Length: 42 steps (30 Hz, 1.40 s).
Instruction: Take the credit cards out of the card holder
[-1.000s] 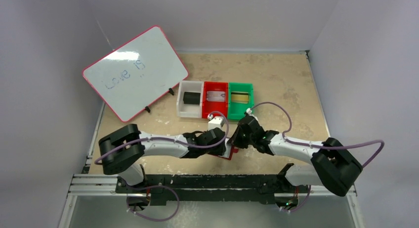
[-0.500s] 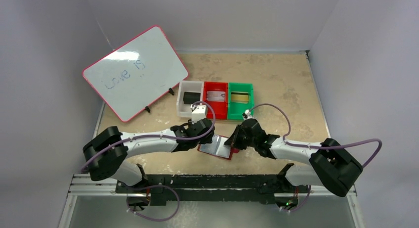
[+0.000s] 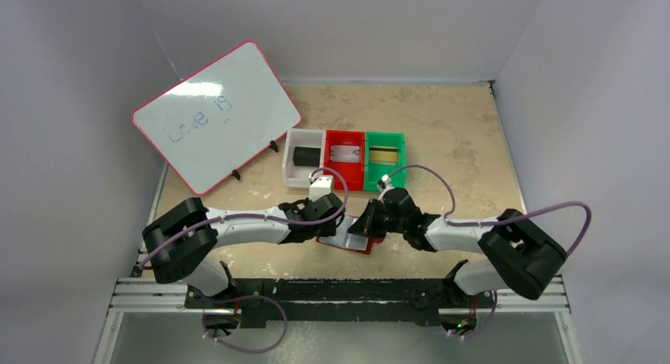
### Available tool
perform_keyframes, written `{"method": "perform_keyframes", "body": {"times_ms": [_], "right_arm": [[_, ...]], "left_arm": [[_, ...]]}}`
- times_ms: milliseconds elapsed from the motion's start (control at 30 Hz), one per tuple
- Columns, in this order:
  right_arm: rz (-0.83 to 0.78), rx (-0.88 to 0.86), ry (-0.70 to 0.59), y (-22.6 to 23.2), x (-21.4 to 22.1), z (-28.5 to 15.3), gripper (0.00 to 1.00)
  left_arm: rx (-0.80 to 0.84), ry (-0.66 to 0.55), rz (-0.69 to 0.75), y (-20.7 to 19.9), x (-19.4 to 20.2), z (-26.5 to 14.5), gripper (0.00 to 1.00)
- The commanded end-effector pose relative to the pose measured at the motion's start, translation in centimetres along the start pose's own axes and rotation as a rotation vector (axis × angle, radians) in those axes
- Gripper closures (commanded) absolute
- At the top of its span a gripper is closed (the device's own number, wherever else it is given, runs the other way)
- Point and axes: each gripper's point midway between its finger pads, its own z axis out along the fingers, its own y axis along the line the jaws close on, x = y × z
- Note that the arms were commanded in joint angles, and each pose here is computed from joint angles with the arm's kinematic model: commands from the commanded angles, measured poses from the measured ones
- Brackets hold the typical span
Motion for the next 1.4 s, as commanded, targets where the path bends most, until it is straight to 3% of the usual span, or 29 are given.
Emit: {"method": "perform_keyframes", "body": {"times_ms": [0, 633, 967, 1167, 1367], "right_arm": [[0.021, -0.025, 0.061, 0.4, 0.8, 1.1, 0.91], [0.093, -0.094, 0.087, 1.3, 0.9, 1.4, 0.81], [0.108, -0.089, 0.095, 2.1, 0.2, 2.7, 0.99], [0.132, -0.045, 0.069, 1.2, 0.0, 2.3, 1.0], [0.181, -0.042, 0.067, 0.8, 0.2, 2.4, 0.88]], "left_arm": [[0.001, 0.025, 0.007, 0.4, 1.0, 0.2, 0.65], [-0.003, 0.023, -0.023, 1.3, 2.3, -0.2, 0.79], [-0.006, 0.033, -0.002, 1.5, 2.6, -0.5, 0.86], [-0.045, 0.002, -0.032, 2.6, 2.3, -1.0, 0.9], [-0.002, 0.002, -0.033, 1.9, 2.1, -1.2, 0.94]]}}
